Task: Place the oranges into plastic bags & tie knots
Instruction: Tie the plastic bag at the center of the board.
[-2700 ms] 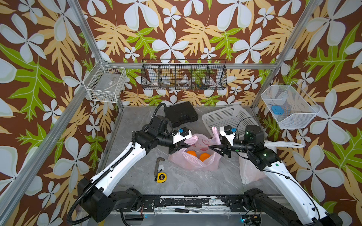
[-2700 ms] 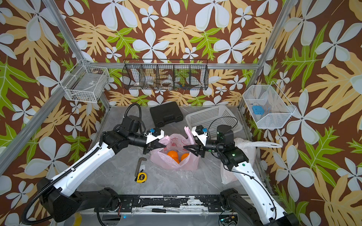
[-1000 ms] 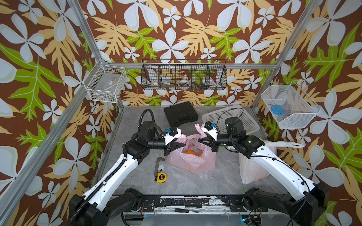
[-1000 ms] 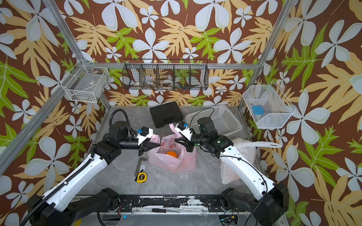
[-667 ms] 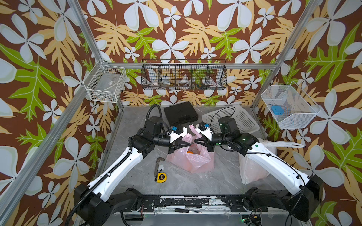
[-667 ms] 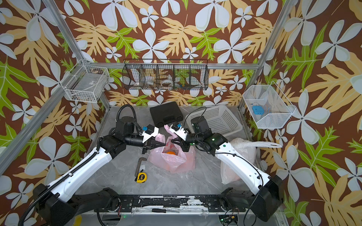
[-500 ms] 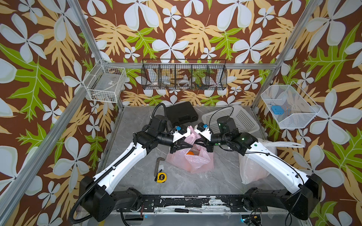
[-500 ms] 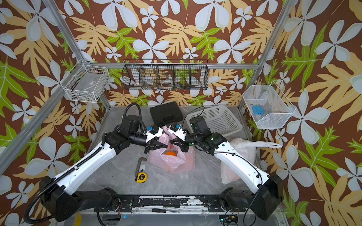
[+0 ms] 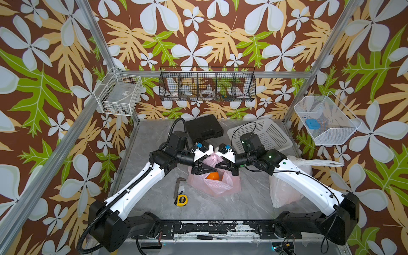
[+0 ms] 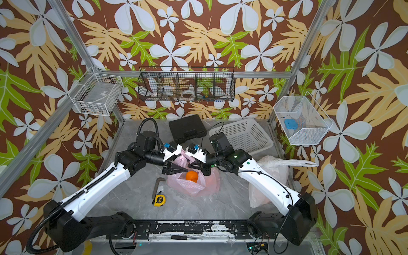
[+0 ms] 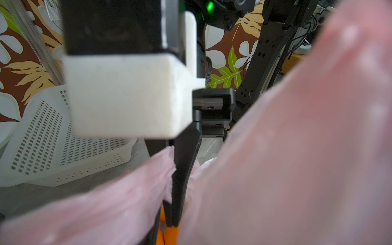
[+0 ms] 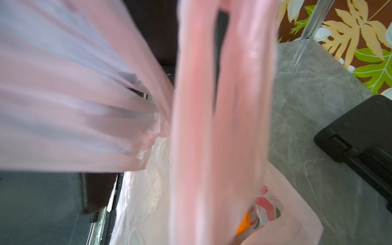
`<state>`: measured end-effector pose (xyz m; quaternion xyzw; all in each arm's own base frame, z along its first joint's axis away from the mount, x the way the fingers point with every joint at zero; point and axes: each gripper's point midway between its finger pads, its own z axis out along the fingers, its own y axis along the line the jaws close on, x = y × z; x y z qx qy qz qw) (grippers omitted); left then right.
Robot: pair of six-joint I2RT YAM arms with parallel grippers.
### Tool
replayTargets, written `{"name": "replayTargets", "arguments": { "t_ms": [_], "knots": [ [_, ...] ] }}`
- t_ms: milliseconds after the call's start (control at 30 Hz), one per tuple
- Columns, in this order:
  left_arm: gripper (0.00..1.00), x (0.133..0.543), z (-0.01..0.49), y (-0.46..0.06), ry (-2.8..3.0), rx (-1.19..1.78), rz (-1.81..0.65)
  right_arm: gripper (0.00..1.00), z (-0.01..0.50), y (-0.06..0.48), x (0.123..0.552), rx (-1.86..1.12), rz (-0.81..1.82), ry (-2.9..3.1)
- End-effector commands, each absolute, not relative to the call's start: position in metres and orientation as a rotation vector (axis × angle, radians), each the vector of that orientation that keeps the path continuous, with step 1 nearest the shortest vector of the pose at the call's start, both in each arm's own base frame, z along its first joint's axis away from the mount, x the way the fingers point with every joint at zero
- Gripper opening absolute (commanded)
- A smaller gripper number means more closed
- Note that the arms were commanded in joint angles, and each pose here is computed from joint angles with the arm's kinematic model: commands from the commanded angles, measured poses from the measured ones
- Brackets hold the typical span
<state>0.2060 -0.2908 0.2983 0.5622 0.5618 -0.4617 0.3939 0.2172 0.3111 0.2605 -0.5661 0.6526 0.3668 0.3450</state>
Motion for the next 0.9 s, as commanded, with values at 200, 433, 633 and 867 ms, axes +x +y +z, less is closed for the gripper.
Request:
{"name": "replayTargets", "arguments": {
  "t_ms": [200, 433, 633, 867],
  "knots": [
    [0.54, 0.207, 0.306, -0.295, 1.379, 1.415, -1.225, 0.0, 0.259, 0.321, 0.209, -1.526, 0.996, 1.672],
    [0.49, 0.212, 0.303, -0.295, 1.41, 1.382, -1.197, 0.0, 0.266, 0.317, 0.208, -1.503, 0.966, 1.653],
    [0.59, 0.21, 0.307, -0.291, 1.386, 1.327, -1.205, 0.0, 0.275, 0.312, 0.201, -1.482, 0.966, 1.621],
    [0.73, 0.204, 0.31, -0.293, 1.373, 1.356, -1.263, 0.0, 0.266, 0.321, 0.199, -1.541, 1.035, 1.629]
  ]
}}
